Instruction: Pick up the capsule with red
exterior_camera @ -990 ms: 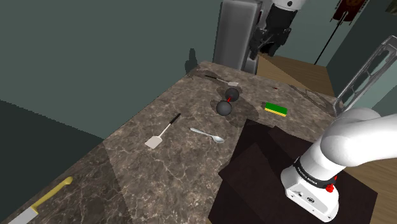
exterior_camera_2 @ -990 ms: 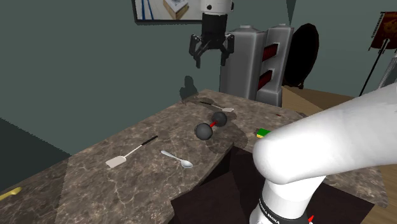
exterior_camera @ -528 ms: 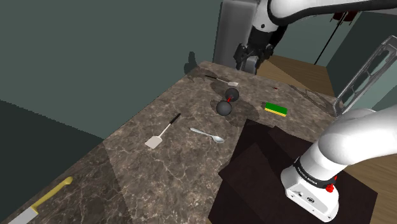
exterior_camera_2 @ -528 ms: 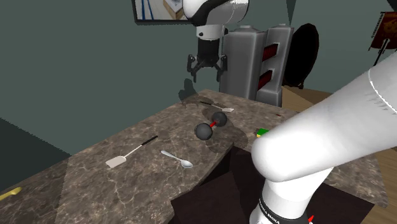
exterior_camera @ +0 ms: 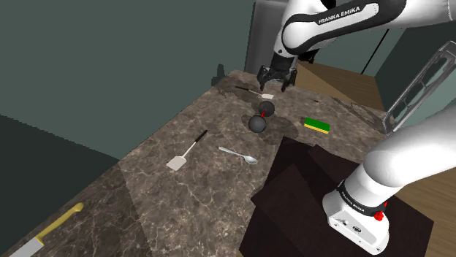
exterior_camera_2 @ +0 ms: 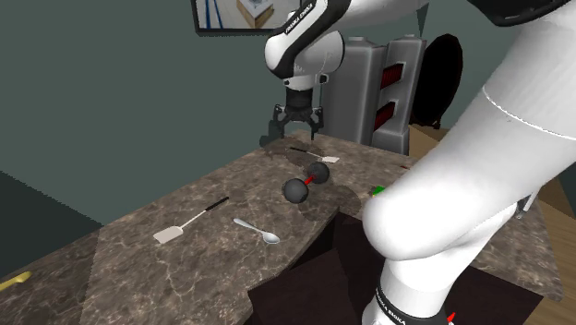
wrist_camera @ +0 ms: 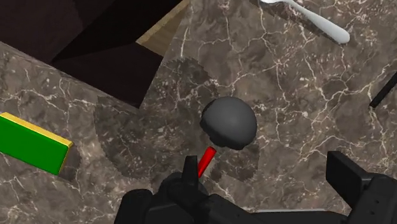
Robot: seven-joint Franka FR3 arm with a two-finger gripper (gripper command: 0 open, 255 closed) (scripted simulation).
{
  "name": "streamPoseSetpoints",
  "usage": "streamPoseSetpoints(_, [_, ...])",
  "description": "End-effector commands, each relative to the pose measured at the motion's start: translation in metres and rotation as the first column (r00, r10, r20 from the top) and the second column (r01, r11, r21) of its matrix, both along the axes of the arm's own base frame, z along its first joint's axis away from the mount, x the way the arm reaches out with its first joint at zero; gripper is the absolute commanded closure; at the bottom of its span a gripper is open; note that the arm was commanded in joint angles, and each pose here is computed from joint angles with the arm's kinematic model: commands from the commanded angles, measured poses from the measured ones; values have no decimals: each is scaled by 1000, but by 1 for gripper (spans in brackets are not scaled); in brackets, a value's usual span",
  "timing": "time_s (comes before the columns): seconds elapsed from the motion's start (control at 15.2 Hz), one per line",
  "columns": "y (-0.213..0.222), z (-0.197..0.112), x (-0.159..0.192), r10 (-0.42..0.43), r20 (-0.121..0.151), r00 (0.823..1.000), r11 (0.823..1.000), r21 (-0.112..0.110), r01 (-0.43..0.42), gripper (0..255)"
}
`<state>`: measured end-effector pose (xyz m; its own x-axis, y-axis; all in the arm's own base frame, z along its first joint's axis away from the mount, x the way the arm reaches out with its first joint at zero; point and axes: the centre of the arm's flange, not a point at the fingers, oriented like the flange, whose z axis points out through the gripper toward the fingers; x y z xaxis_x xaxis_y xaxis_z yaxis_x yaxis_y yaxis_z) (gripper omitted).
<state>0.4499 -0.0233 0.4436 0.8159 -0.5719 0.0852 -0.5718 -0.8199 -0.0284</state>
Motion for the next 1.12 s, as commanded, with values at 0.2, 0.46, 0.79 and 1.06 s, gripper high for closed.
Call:
streamPoseSetpoints(0.2, [-27,-54,33,-138,-12,990,990,17,138,0])
streamPoseSetpoints(0.46, [-50,-97,56,-245,-24,969,969,29,246,0])
streamPoseSetpoints(0.79, [-81,-152,79,-374,-41,926,926,42,376,0])
streamPoseSetpoints(1.06, [-107,-196,95,-473,-55,880,878,50,475,0])
